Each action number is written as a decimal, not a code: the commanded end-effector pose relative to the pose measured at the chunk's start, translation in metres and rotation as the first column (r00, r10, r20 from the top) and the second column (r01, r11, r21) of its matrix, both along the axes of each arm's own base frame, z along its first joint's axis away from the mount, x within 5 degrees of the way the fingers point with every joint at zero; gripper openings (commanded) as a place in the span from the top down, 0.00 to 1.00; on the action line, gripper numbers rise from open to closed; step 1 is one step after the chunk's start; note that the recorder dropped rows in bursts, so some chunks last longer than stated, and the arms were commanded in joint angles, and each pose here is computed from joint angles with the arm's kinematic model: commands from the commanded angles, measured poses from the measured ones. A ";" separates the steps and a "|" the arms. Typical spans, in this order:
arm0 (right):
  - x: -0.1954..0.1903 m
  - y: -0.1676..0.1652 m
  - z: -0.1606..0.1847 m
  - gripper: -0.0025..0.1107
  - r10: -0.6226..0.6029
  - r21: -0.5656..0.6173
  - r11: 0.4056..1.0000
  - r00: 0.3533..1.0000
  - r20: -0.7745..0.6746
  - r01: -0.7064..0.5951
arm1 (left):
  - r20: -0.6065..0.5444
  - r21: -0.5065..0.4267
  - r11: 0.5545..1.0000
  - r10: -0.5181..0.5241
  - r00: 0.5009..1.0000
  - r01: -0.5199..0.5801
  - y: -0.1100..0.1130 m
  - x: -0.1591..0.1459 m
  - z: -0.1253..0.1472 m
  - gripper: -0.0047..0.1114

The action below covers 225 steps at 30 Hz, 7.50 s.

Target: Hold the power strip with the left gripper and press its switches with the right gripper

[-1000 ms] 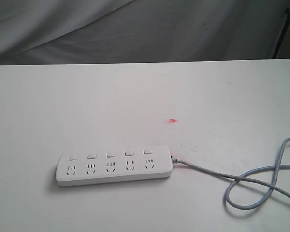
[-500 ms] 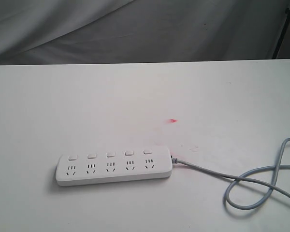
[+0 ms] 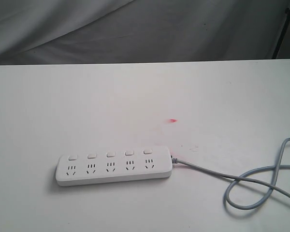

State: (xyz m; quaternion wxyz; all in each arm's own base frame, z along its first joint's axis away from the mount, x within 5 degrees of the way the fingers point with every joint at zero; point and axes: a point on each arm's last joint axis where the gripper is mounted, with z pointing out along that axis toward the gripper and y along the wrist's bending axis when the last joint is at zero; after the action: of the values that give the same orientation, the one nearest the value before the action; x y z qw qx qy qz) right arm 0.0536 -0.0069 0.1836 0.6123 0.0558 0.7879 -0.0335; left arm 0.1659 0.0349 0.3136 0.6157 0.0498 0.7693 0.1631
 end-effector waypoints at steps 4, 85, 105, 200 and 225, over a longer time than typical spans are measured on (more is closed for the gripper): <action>0.000 0.000 0.000 0.83 0.000 -0.008 1.000 1.000 0.006 0.000 | -0.146 -0.122 0.943 0.292 0.945 -0.310 0.059 0.021 -0.032 0.96; 0.000 0.000 0.000 0.83 0.000 -0.010 1.000 1.000 0.006 0.000 | -0.339 -0.311 0.676 -0.735 0.587 0.668 0.069 0.071 -0.084 0.96; 0.000 0.000 0.000 0.83 0.000 -0.007 1.000 1.000 0.006 0.001 | -0.543 -0.303 0.289 -0.836 0.085 0.908 0.003 0.124 -0.103 0.96; 0.000 0.000 0.000 0.83 0.000 -0.010 1.000 1.000 0.006 0.000 | -0.572 -0.493 0.164 -0.801 -0.176 0.855 -0.083 0.151 -0.220 0.06; 0.000 0.000 0.000 0.83 0.000 -0.010 1.000 1.000 0.006 0.000 | -0.579 -0.490 0.161 -0.795 -0.182 0.857 -0.082 0.151 -0.221 0.93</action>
State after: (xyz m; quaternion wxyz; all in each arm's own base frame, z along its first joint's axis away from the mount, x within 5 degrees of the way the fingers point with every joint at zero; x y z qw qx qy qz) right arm 0.0536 -0.0069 0.1836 0.6123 0.0558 0.7879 -0.0335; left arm 0.3165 -0.0470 0.0950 0.1822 0.6160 0.7092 -0.2905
